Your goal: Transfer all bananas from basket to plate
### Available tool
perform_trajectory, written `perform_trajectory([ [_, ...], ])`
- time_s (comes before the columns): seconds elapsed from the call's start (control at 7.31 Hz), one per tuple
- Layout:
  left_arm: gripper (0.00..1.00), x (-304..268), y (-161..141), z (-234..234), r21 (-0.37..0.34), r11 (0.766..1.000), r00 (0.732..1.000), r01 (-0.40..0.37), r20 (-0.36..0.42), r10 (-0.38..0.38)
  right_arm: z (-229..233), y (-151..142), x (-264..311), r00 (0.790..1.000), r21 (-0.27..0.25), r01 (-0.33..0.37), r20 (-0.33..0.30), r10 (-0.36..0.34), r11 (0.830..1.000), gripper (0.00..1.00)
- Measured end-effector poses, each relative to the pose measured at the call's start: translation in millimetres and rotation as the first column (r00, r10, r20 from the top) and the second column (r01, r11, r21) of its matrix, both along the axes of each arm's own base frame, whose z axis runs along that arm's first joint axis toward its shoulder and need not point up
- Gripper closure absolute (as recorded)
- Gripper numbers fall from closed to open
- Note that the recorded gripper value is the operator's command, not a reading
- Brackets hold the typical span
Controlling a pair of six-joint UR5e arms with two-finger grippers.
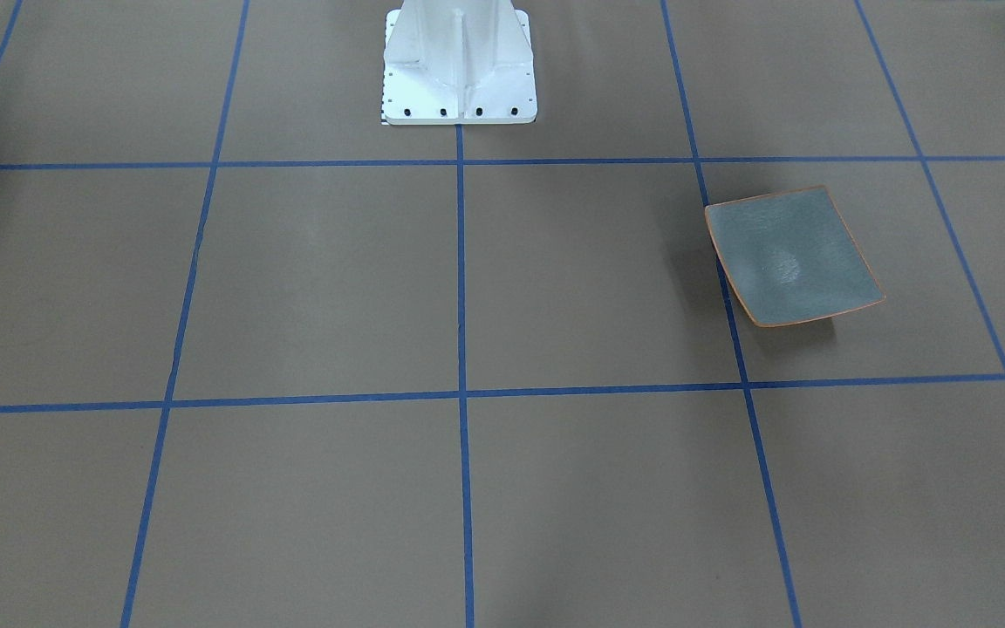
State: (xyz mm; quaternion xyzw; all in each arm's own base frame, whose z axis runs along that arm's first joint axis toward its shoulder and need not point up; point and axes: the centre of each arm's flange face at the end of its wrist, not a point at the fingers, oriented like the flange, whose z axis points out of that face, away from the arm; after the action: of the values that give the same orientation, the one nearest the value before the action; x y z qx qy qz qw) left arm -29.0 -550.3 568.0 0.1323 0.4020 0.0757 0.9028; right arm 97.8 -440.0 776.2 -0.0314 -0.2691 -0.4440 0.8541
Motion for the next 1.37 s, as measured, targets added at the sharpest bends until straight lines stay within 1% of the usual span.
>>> perform_trajectory([
  [0.14, 0.00, 1, 0, -1, -0.002, 1.000, 1.000, -0.004, -0.011, 0.004, -13, 1, 13, 1.000, 0.011, -0.017, 0.005, 0.017, 1.000, 1.00],
  [0.27, 0.00, 2, 0, -1, -0.002, 1.000, 1.000, -0.006, -0.015, 0.006, -38, -3, 25, 0.999, 0.024, -0.035, 0.007, 0.035, 0.999, 1.00],
  [0.41, 0.00, 2, -2, -2, 0.000, 1.000, 1.000, -0.007, -0.015, 0.007, -72, -15, 34, 0.999, 0.038, -0.053, 0.006, 0.053, 0.998, 1.00],
  [0.55, 0.00, 3, -8, -4, 0.004, 1.000, 1.000, -0.007, -0.014, 0.007, -114, -41, 39, 0.997, 0.039, -0.075, 0.001, 0.075, 0.996, 1.00],
  [0.68, 0.00, 4, -19, -6, 0.004, 1.000, 1.000, -0.009, -0.013, 0.009, -164, -79, 37, 0.993, 0.021, -0.115, -0.003, 0.115, 0.993, 1.00],
  [0.82, 0.00, 9, -36, -9, -0.005, 1.000, 1.000, -0.006, -0.014, 0.006, -215, -115, 18, 0.987, -0.008, -0.161, 0.013, 0.161, 0.987, 1.00],
  [0.96, 0.00, 18, -56, -17, -0.034, 0.999, 1.000, 0.014, -0.023, -0.015, -258, -141, -14, 0.977, -0.044, -0.207, 0.047, 0.209, 0.977, 1.00],
  [1.09, 0.00, 34, -75, -33, -0.076, 0.996, 0.998, 0.047, -0.038, -0.050, -291, -158, -52, 0.963, -0.085, -0.251, 0.083, 0.258, 0.964, 1.00],
  [1.23, 0.00, 55, -88, -52, -0.106, 0.992, 0.995, 0.072, -0.055, -0.078, -316, -165, -91, 0.949, -0.126, -0.277, 0.119, 0.291, 0.953, 1.00],
  [1.37, 0.00, 76, -98, -71, -0.129, 0.988, 0.993, 0.087, -0.073, -0.097, -340, -164, -133, 0.933, -0.176, -0.296, 0.159, 0.324, 0.939, 1.00],
])
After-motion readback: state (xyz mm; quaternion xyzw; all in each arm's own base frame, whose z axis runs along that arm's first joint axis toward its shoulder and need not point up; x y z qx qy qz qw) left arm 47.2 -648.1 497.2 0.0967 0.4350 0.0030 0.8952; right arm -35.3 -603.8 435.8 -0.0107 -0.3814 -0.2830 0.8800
